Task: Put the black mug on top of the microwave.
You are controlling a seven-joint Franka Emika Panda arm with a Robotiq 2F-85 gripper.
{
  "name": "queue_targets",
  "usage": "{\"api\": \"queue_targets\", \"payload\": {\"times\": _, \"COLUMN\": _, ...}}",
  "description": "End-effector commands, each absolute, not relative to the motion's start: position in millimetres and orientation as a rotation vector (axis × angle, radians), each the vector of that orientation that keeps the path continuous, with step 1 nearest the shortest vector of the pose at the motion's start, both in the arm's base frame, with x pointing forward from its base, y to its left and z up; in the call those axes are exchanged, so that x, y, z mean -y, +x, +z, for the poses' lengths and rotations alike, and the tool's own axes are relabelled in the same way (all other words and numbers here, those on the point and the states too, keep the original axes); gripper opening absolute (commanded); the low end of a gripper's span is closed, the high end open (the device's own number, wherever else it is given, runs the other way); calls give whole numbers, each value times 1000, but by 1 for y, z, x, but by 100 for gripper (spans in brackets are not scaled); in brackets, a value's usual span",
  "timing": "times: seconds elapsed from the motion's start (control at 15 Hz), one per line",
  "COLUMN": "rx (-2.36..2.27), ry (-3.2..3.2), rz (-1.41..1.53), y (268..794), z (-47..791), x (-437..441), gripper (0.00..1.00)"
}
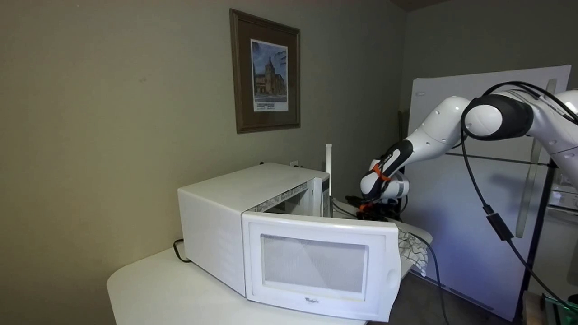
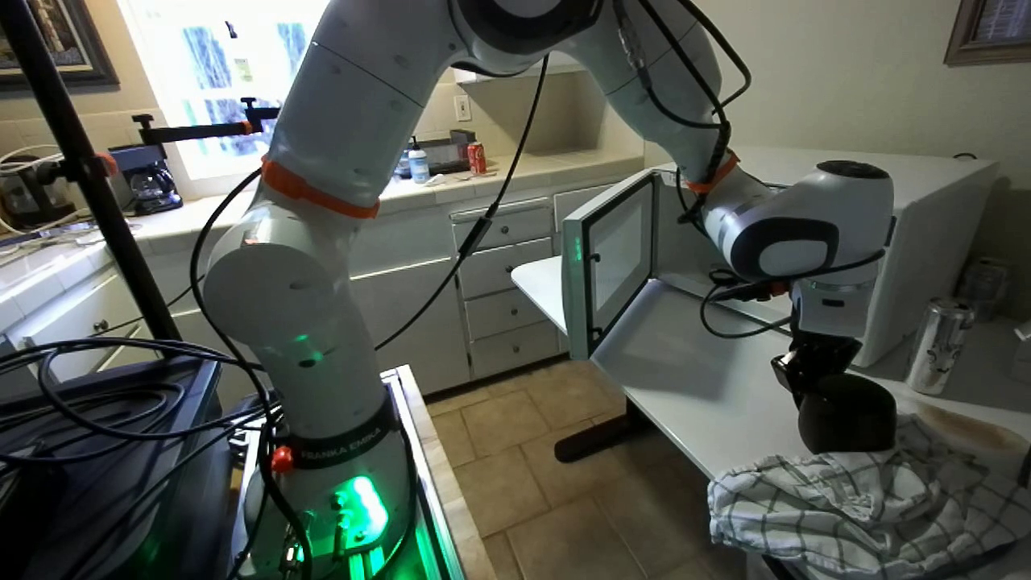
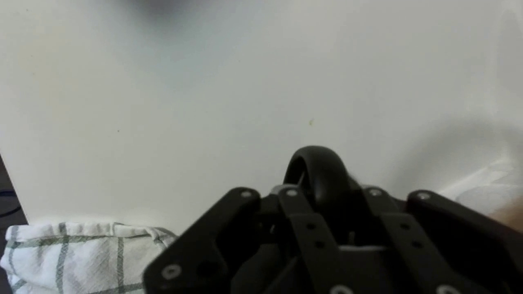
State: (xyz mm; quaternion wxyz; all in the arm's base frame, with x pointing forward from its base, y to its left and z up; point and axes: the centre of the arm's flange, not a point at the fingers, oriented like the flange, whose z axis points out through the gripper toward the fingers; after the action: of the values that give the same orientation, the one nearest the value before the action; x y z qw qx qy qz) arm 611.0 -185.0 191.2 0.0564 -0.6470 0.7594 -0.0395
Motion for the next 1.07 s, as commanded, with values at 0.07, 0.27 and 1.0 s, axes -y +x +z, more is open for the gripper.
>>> {"api": "queue_targets", "payload": {"times": 0.07, "rx": -2317, "ry": -1999, "rz": -223, "y": 608, "z": 201, "x": 173, "gripper": 2}}
{"api": "queue_targets", "payload": {"times": 0.27, "rx": -2233, "ry": -2099, "rz": -276, "y": 602, "z": 221, "x": 156, "gripper": 2}}
{"api": "queue_targets", "payload": {"times": 1.0, "rx": -1843, "ry": -2431, "rz": -201, "y": 569, "z": 315, "x": 94, "gripper": 2}}
